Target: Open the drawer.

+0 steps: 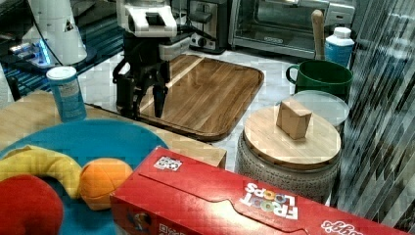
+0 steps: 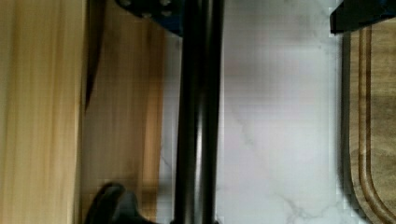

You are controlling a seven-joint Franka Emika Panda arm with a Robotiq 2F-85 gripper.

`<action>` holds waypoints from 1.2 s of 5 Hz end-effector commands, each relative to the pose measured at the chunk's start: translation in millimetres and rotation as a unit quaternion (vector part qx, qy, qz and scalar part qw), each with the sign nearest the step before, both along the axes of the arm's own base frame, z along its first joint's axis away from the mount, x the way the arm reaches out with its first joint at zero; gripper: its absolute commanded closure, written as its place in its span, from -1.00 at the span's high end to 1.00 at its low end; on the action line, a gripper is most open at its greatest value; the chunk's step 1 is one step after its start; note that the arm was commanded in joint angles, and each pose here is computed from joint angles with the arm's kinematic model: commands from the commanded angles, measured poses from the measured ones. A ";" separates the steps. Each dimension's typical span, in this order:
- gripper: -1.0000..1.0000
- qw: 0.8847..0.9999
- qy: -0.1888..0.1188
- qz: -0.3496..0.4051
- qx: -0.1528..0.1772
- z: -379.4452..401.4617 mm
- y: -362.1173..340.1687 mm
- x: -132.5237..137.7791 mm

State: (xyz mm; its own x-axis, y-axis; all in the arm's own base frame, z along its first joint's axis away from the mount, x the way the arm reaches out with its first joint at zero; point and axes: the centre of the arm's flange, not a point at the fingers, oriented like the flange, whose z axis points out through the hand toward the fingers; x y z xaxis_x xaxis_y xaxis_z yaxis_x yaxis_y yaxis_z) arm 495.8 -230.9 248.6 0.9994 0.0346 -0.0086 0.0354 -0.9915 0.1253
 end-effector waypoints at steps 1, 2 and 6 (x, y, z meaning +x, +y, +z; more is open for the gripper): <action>1.00 0.999 -0.030 0.043 0.009 28.4 92.0 73.6; 1.00 0.998 -0.042 0.049 0.005 21.8 110.5 80.6; 1.00 0.994 -0.037 0.098 0.037 22.4 198.0 91.5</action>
State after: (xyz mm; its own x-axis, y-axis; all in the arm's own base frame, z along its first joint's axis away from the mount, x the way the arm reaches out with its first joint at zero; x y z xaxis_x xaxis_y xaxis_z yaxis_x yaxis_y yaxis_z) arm 539.9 -211.0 253.4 0.9982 -0.0579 0.0136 -0.0590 -0.9932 0.1006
